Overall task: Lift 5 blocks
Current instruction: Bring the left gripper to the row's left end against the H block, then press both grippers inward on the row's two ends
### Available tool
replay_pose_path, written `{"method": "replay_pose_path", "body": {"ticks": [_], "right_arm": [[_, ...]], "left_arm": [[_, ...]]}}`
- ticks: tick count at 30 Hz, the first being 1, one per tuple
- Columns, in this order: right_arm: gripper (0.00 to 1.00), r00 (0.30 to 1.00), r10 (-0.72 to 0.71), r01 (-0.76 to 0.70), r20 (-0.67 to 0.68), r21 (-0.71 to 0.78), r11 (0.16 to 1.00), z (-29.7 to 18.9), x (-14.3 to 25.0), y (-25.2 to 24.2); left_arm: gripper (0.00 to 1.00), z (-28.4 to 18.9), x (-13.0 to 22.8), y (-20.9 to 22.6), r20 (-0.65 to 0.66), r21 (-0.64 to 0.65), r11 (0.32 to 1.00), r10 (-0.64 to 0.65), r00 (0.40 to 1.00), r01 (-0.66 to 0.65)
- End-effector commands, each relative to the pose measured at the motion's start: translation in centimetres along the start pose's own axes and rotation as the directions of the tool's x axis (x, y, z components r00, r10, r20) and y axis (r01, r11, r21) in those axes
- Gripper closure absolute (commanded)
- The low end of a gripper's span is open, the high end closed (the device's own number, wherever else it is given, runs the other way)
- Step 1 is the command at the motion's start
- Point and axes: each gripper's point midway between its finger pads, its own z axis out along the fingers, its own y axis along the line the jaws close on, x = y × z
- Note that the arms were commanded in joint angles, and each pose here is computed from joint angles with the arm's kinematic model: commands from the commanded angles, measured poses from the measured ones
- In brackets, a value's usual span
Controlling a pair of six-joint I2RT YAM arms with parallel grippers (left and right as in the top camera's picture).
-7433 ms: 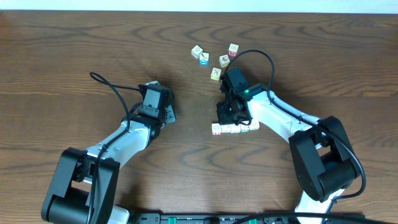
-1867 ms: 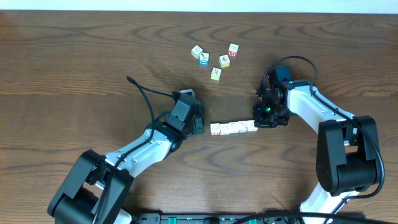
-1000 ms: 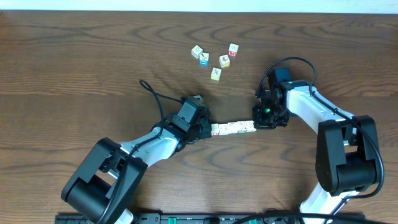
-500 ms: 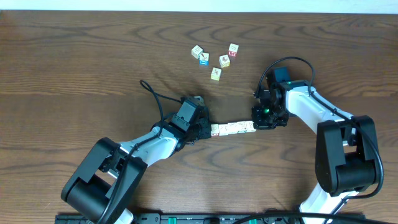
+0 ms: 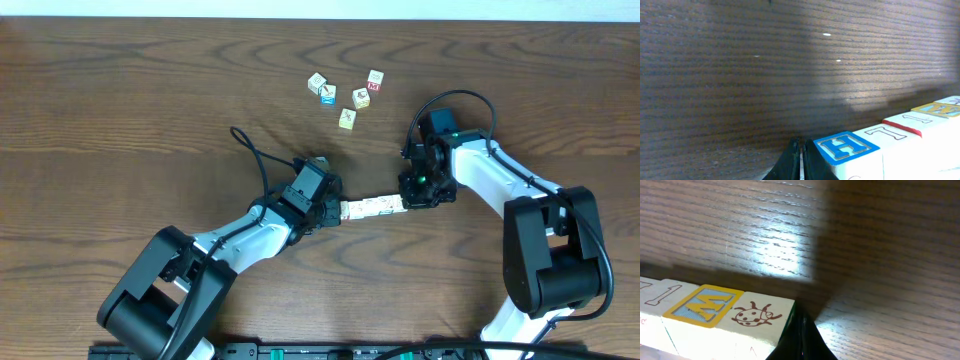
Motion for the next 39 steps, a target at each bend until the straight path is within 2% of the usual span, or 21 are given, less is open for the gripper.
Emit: {"method": "replay_pose_path", "body": {"ticks": [1, 9, 15, 23, 26, 29, 39], "right_arm": [[0.99, 0.997, -0.048, 0.040, -0.067, -0.111, 0.993, 1.6, 1.7, 2.8], [0.99, 0.997, -0.048, 0.040, -0.067, -0.111, 0.993, 1.6, 1.7, 2.9], [0.99, 0.996, -0.028, 0.016, -0.080, -0.148, 0.989, 1.5, 1.9, 3.5], [0.99, 0.996, -0.025, 0.012, -0.082, -0.161, 0.987, 1.5, 1.9, 3.7], [0.99, 0.996, -0.026, 0.012, -0.082, -0.160, 0.987, 1.5, 1.9, 3.7], [0.99, 0.996, -0.025, 0.012, -0.082, -0.160, 0.987, 1.5, 1.9, 3.7], [0.99, 0.996, -0.026, 0.013, -0.081, -0.152, 0.988, 1.5, 1.9, 3.6]], "left_arm": [[0.93, 1.4, 3.2, 2.9, -0.090, -0.101, 0.994, 0.020, 0.996, -0.030], [0.92, 1.4, 3.3, 3.0, -0.092, -0.106, 0.994, 0.023, 0.995, -0.032], [0.92, 1.4, 3.5, 3.0, -0.091, -0.110, 0.993, -0.059, 0.994, 0.049], [0.93, 1.3, 3.6, 3.2, -0.092, -0.122, 0.990, -0.079, 0.993, 0.068], [0.92, 1.3, 3.6, 3.2, -0.097, -0.121, 0.992, -0.041, 0.994, 0.029], [0.83, 1.3, 3.2, 4.0, -0.072, -0.160, 0.987, -0.019, 0.997, 0.008], [0.83, 1.2, 2.4, 4.7, -0.039, -0.201, 0.979, 0.038, 0.999, -0.045]]}}
